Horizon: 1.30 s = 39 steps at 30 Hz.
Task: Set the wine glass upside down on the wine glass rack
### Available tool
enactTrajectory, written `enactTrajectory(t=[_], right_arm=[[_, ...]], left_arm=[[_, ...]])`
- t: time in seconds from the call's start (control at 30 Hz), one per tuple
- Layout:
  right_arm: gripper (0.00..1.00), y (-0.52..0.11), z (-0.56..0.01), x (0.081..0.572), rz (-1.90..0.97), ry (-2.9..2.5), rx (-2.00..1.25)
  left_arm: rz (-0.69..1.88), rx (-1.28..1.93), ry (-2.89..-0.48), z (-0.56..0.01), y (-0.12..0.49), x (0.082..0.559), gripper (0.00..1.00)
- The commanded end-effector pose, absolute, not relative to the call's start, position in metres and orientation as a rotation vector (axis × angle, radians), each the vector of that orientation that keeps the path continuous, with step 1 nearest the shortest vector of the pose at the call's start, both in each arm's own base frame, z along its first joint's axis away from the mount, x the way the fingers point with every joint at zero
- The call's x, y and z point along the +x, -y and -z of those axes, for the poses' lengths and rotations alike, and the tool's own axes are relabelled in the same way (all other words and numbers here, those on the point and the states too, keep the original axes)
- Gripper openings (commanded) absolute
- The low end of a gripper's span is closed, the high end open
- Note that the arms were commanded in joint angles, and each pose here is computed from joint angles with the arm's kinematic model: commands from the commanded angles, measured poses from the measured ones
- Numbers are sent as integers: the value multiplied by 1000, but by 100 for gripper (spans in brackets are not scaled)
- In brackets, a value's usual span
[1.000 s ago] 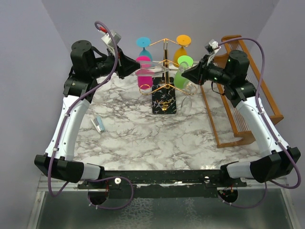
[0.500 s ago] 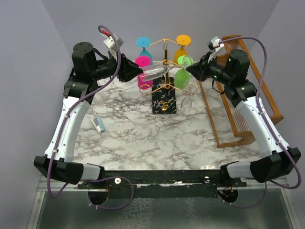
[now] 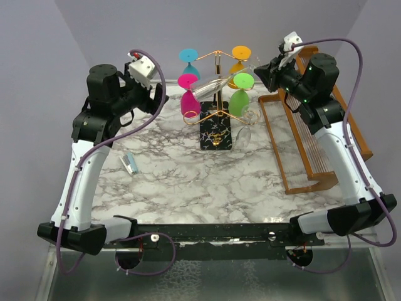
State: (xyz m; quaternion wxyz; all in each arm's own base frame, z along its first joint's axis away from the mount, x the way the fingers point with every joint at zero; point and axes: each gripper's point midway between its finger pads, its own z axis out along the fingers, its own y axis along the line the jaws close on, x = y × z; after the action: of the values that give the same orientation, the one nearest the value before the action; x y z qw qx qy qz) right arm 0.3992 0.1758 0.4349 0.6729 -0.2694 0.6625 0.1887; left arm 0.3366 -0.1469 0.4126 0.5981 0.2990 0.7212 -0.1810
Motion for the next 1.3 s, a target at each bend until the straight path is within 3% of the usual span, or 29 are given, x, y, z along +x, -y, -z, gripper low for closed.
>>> enactTrajectory(t=[0.0,0.37,1.27], right_arm=[[1,-170,-448,409,-323,-1467,-604],[1,-183,-463,422,-123,-1415,-603],[1,-278,-422,412,176,-1298,-878]], left_arm=[[86,651,-1700,-418,99,343,75],[-144,541,-1737,-423,51,344,92],[-209,462,-1738,-427,28,357,93]])
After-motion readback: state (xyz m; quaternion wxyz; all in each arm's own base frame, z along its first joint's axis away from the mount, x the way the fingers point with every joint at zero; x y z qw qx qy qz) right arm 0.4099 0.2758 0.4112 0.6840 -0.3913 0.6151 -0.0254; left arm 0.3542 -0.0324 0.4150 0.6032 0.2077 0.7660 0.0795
